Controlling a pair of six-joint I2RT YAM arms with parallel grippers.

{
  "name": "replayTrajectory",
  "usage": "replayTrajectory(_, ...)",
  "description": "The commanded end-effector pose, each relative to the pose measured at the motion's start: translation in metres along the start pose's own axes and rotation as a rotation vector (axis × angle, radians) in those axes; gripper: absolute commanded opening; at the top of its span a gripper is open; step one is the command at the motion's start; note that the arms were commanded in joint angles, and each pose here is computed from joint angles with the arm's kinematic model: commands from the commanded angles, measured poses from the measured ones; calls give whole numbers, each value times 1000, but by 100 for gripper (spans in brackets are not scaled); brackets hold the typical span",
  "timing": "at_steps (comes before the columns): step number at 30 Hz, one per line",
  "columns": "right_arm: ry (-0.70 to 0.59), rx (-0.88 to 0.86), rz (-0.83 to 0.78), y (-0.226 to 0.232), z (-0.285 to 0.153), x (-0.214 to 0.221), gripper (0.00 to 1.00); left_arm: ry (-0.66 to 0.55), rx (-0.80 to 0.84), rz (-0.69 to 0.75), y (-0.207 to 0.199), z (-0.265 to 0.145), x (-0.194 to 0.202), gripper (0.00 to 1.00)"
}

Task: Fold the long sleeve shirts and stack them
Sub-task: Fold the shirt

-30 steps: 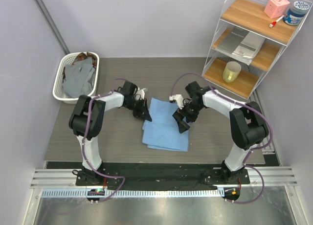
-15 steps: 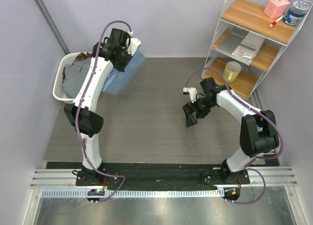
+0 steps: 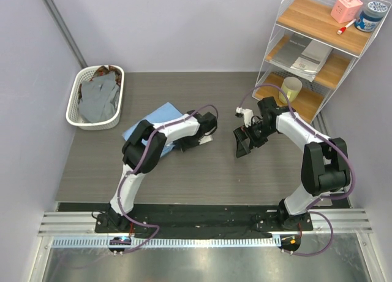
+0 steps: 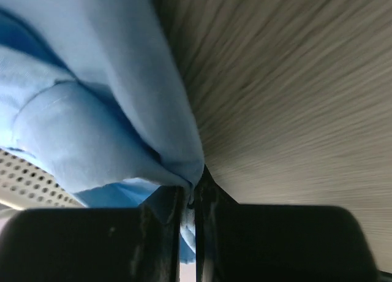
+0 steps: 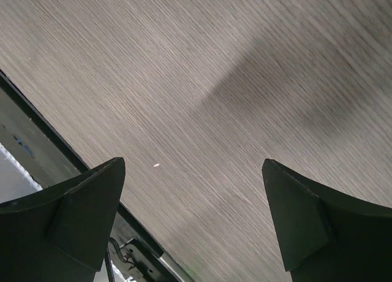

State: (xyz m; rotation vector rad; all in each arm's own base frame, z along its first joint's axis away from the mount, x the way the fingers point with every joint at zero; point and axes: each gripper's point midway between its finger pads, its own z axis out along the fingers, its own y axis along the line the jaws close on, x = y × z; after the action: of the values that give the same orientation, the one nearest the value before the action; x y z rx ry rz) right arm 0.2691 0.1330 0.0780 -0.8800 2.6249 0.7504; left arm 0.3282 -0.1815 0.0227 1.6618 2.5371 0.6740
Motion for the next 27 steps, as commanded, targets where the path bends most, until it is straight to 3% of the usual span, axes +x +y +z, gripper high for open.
replayTrajectory(1,13,-38,43,6,0,8,100,-171,203,-226,-26,-29,-47,0)
replayTrajectory(3,12,-44,49,6,0,8,100,-192,291,-287,-39,-36,-59,3)
replayTrajectory(4,18,-44,52,7,0,9,100,-246,347,-304,-43,-50,-75,17)
replayTrajectory(6,12,-38,60,3,-2,8,100,-292,427,-334,-49,-70,-88,26)
replayTrajectory(8,2,-28,72,-2,-5,5,100,-396,538,-338,-52,-108,-105,57)
replayTrajectory(13,-5,-61,98,-2,-6,1,100,-659,736,-277,-27,-208,-87,71)
replayTrajectory(15,-11,-77,107,0,-5,-2,100,-730,768,-317,3,-213,-67,75)
replayTrajectory(16,-17,-95,117,3,-5,-3,100,-721,776,-308,8,-208,-54,74)
replayTrajectory(17,-24,-106,122,4,-5,-5,100,-752,728,-191,18,-199,-42,72)
replayTrajectory(19,-27,-121,133,5,-3,-7,100,-661,721,-110,25,-173,-5,68)
replayTrajectory(20,-27,-128,141,6,-2,-8,100,-702,683,52,29,-164,6,65)
replayTrajectory(23,-24,-137,147,5,1,-10,100,-665,665,120,34,-120,35,54)
replayTrajectory(27,-27,-144,153,5,1,-12,100,-602,577,221,29,-73,47,48)
